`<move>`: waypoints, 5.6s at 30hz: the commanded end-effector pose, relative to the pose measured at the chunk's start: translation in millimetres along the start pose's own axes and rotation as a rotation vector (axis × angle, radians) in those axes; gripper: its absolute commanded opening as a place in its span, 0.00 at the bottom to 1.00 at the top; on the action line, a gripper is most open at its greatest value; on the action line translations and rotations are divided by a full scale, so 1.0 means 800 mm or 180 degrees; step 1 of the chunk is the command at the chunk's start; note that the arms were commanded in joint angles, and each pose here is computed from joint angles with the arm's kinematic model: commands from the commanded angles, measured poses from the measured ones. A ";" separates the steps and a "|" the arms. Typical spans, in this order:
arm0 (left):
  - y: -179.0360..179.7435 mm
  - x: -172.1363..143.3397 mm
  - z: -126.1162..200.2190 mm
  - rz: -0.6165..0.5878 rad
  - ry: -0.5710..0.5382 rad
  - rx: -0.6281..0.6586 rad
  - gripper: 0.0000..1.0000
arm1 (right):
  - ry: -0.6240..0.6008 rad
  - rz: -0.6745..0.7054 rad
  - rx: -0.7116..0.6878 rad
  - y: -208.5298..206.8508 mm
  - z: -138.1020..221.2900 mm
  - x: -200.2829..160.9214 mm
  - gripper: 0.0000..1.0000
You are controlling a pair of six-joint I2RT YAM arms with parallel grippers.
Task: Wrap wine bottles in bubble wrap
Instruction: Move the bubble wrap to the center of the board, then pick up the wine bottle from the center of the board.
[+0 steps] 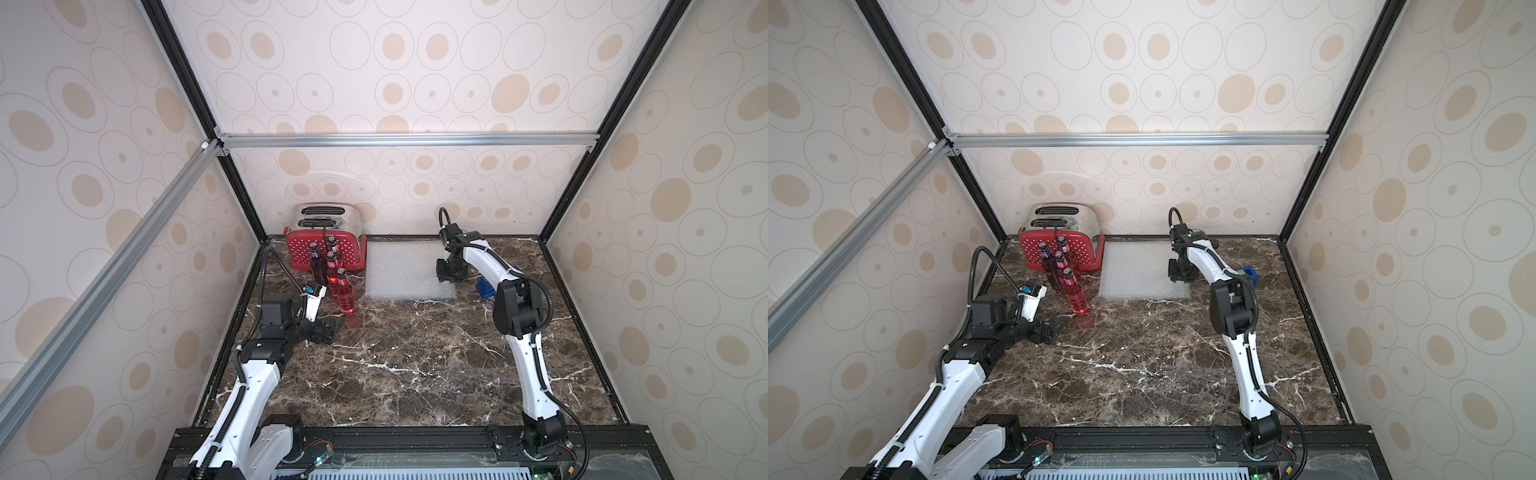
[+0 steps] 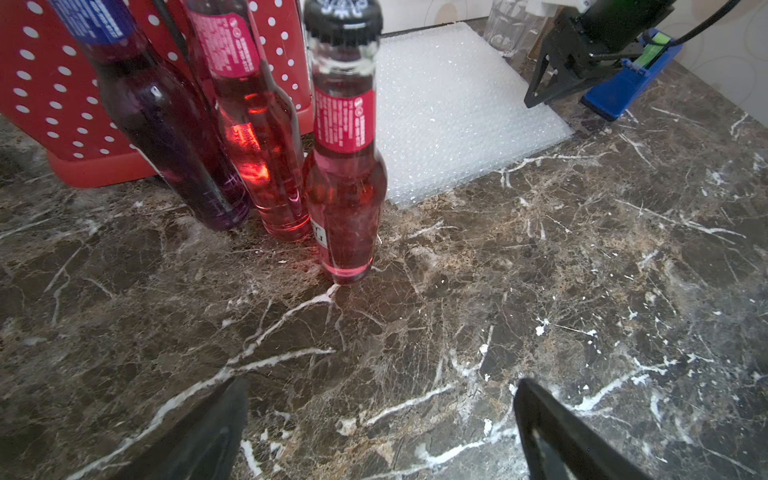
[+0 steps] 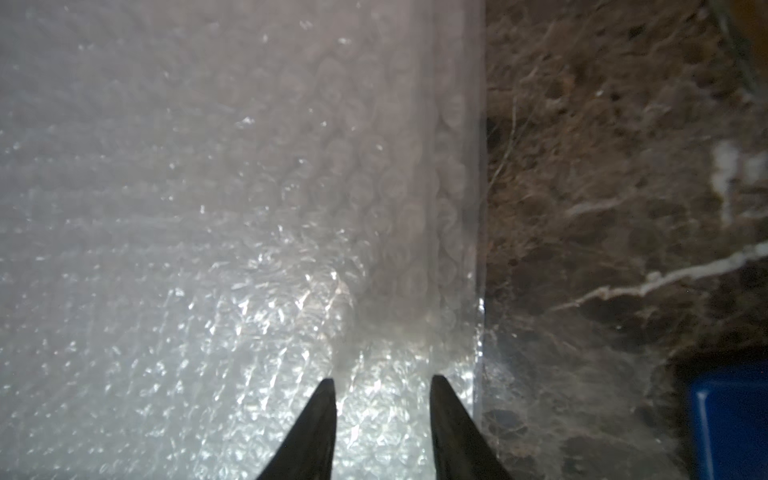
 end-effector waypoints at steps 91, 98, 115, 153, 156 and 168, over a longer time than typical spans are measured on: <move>-0.005 0.008 0.007 -0.0094 -0.0089 -0.0083 0.99 | 0.0445 0.0129 -0.0087 -0.089 0.157 -0.271 0.51; -0.005 0.009 0.010 -0.0106 -0.0119 -0.0060 0.99 | 0.0244 0.0216 0.0477 0.006 0.102 -0.207 0.66; -0.006 0.012 0.013 -0.0108 -0.0161 -0.0057 0.99 | 0.0697 0.0610 0.1145 0.147 -0.017 -0.229 0.68; 0.028 0.130 -0.028 -0.0292 -0.0419 0.0047 0.93 | -0.0372 0.0834 0.1184 0.112 0.149 -0.246 0.69; 0.034 0.131 -0.042 -0.0297 -0.0408 0.0059 0.89 | -0.0502 0.0845 0.1213 0.102 0.160 -0.252 0.69; 0.050 0.137 -0.086 -0.0236 -0.0289 -0.0087 0.67 | -0.0607 0.0872 0.1232 0.095 0.168 -0.255 0.69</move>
Point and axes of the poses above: each gripper's point midway between its finger pads, its own z axis back along the fingers, its own y axis along the line the jaws close on, x = y × z, the point moved 10 cm from there along z, back along the fingers, and after that the axes turned 5 degrees about -z, right-handed, at the moved point
